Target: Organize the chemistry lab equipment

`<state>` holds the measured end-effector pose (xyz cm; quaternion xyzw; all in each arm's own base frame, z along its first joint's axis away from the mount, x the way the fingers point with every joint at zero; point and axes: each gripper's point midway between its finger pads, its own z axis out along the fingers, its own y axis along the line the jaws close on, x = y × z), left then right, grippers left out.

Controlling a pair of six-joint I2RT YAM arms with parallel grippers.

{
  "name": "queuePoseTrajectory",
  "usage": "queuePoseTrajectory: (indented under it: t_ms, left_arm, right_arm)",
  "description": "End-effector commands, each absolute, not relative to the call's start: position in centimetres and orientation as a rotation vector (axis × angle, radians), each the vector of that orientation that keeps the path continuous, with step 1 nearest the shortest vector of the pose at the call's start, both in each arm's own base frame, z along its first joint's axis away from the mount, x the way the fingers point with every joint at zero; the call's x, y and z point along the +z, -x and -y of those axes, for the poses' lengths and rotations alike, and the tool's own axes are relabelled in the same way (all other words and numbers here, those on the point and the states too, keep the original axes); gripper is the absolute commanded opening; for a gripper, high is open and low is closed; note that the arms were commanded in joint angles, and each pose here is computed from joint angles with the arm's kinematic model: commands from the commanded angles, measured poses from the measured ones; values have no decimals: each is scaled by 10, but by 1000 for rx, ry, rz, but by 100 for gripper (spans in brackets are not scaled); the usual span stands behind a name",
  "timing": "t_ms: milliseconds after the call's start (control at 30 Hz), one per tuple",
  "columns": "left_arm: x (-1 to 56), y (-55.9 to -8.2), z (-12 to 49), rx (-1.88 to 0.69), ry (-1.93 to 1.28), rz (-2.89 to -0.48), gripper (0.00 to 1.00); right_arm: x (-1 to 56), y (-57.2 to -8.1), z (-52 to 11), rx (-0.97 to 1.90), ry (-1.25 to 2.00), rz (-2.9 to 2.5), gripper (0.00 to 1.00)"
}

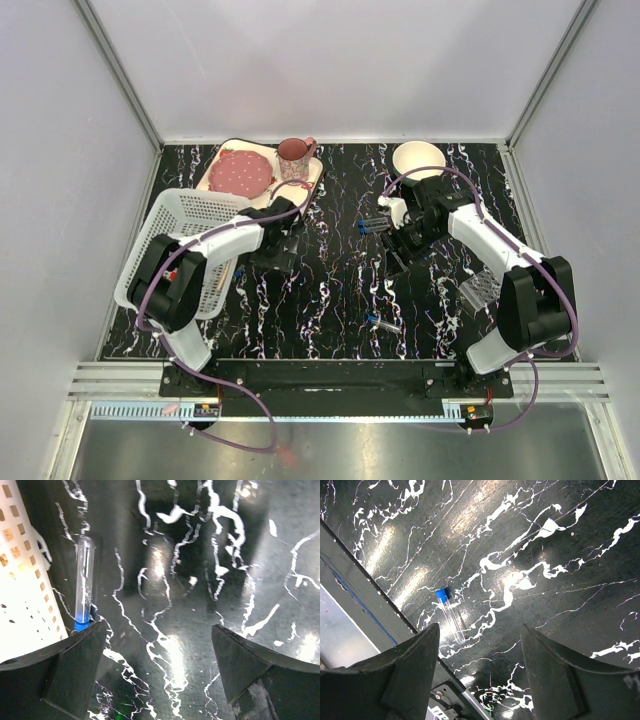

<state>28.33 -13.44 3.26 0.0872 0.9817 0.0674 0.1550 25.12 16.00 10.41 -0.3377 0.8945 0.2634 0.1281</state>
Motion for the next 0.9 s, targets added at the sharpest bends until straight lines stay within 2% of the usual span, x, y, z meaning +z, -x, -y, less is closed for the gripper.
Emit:
queuePoseTrajectory:
  t_ms: [0,600,867]
  left_arm:
    - [48,-300,112,255,-165,-2757,93]
    - [65,-347,84,331,-150,-2737,94]
    - [59,-352,59,410,-150,-2777,94]
  right_arm:
    - [115,-253,-164,797,992,-2538,72]
    - [116,-253,-166,826,992,-2535,72]
    - [117,-252,-167,829,998,-2528,72]
